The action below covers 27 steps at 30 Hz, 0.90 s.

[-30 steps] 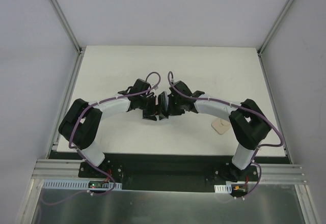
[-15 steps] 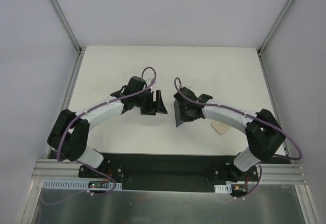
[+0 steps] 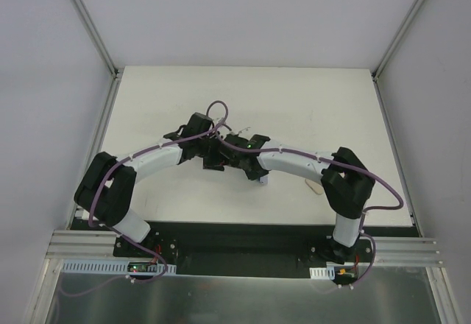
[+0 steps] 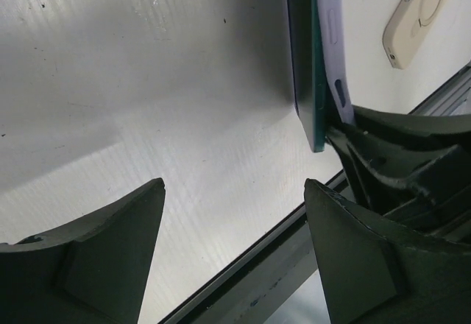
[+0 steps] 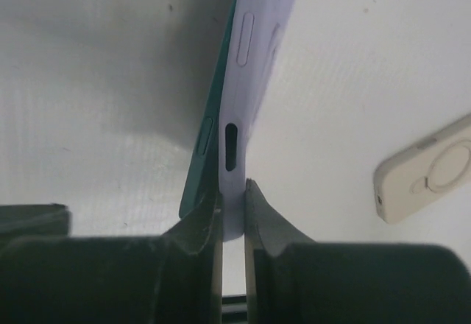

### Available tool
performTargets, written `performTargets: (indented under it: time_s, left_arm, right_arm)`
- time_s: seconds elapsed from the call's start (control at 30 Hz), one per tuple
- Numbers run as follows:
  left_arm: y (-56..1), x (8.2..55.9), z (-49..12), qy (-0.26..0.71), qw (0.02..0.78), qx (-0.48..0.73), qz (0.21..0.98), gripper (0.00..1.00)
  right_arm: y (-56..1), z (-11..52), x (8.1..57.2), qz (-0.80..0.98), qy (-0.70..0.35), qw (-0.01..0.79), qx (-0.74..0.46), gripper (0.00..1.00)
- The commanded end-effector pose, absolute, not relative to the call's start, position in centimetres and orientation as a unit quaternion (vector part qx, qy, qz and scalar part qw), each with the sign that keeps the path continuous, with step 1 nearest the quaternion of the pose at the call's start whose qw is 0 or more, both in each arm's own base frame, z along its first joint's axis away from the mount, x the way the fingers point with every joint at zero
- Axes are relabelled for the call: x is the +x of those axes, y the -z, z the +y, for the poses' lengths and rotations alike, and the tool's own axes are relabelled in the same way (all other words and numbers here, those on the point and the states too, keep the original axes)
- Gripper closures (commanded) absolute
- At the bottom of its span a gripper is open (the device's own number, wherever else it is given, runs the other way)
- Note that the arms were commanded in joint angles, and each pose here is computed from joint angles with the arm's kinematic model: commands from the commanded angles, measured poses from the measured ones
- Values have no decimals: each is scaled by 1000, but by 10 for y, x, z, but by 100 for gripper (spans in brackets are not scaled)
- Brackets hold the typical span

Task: Take the phone out of the phone case
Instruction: Remove the phone case from the phone.

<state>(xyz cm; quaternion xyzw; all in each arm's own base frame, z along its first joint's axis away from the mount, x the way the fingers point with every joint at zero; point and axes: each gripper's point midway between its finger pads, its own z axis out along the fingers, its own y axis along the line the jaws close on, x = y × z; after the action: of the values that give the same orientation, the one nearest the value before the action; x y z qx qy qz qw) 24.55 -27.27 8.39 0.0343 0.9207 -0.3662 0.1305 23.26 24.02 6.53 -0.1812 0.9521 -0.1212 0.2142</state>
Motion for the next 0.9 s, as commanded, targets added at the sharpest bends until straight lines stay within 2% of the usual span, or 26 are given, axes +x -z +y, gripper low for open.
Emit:
performTargets:
  time_s: [0.0, 0.23, 0.87]
  left_arm:
    - [-82, 245, -272, 367, 127, 37, 921, 24]
    - [-64, 242, -276, 377, 109, 31, 919, 23]
    - [-54, 233, -300, 436, 63, 18, 898, 28]
  right_arm:
    - [-32, 276, 234, 956, 68, 202, -200, 98]
    - [4, 299, 212, 971, -73, 149, -171, 99]
    - [-35, 283, 208, 962, -141, 190, -134, 98]
